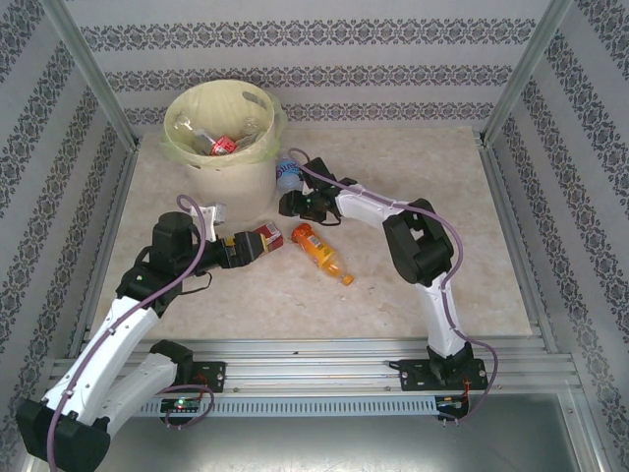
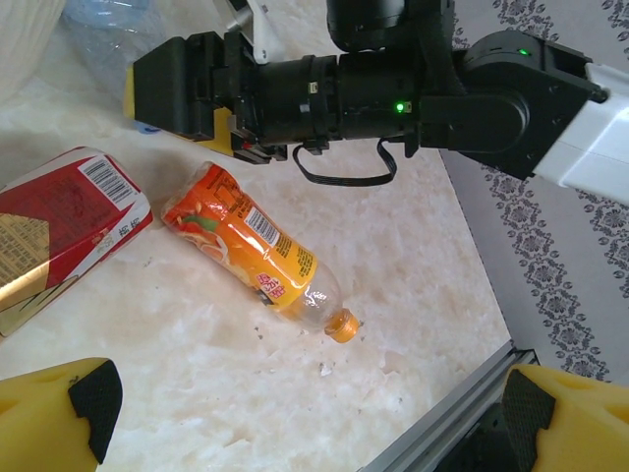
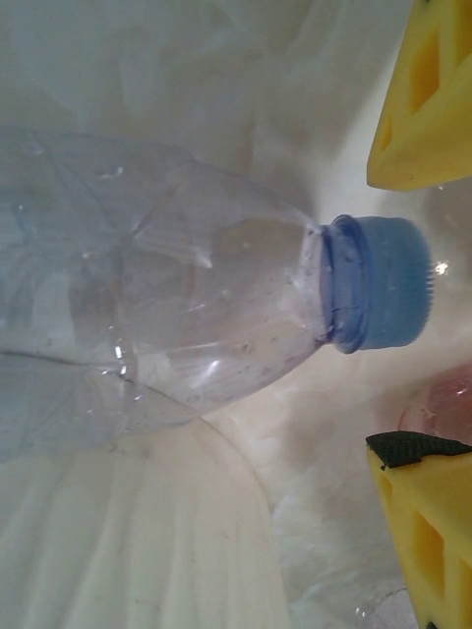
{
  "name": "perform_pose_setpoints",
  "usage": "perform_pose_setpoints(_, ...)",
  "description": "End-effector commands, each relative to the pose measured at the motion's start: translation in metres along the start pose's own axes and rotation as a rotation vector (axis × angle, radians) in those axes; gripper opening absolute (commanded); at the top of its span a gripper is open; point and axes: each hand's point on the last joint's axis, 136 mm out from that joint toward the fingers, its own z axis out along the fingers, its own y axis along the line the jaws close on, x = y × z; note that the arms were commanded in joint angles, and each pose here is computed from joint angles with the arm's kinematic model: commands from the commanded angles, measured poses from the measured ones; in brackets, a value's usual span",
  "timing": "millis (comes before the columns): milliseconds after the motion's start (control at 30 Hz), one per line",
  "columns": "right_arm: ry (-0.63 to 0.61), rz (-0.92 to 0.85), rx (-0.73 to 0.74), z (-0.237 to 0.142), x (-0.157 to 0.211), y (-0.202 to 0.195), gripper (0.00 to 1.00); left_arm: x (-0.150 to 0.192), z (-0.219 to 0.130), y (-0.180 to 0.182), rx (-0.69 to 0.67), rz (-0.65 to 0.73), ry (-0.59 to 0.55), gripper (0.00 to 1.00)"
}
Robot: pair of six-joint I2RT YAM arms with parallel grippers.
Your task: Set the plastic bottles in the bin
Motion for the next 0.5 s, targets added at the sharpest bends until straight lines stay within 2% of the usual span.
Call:
perform_pose_setpoints(0,-0.012,0.039,0.023,0.005,-0.01,-0.008,0.66,-0.004,0.001,-0.007,0.023,0.006,-0.035,1.0)
perform_pose_setpoints(467,-0.008,0.065,0.017,0.014,-0.014,-0.019,0.47,-0.001,0.013,-0.008,0.025,-0.009,-0.022,1.0)
